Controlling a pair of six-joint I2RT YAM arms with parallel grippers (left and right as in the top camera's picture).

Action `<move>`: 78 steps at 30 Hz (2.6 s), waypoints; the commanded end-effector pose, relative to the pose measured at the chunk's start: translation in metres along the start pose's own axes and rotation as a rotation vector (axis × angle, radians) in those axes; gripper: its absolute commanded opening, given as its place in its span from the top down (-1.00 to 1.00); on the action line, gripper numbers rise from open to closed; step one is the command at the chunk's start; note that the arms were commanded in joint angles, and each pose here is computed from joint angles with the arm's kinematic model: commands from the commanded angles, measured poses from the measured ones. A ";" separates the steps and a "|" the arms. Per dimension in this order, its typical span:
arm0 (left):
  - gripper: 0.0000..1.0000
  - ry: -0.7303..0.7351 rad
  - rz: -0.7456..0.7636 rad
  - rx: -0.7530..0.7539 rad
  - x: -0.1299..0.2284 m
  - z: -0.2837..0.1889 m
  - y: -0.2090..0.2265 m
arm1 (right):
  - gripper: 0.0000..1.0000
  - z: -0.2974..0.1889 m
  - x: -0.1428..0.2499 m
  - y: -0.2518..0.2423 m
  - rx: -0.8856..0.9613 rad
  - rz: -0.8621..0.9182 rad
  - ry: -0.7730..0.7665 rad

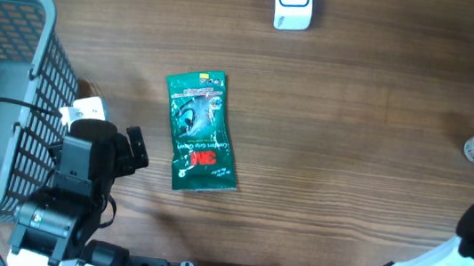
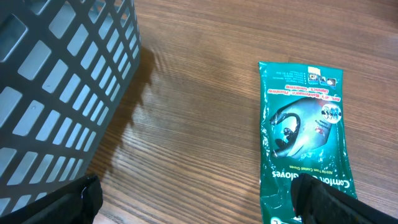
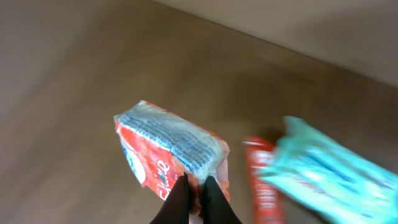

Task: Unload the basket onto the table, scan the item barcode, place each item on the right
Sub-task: 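Carry the red box with the right gripper off to the right edge, then reach the right gripper to the green glove pack and grasp it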

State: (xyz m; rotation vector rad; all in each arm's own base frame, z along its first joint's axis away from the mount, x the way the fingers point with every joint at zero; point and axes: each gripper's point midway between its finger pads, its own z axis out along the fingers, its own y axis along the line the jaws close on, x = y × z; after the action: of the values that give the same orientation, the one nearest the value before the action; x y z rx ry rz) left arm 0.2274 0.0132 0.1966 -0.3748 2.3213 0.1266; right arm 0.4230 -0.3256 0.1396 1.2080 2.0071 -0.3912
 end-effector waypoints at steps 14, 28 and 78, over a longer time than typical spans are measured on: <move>-1.00 -0.003 -0.014 0.007 0.000 -0.001 0.000 | -0.98 -0.049 -0.055 -0.006 -0.117 0.092 -0.060; -1.00 -0.003 -0.014 0.007 0.000 -0.001 0.000 | -0.99 -0.223 0.113 0.222 -1.026 -0.242 0.474; -1.00 0.004 -0.004 0.000 0.001 -0.001 0.001 | -0.99 -0.310 0.493 0.282 -1.104 -0.867 0.984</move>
State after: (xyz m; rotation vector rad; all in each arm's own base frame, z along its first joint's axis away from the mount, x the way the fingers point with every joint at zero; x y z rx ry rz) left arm 0.2259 0.0135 0.1952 -0.3741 2.3295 0.1304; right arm 0.4072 0.2934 0.0313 -0.2304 2.7707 0.9901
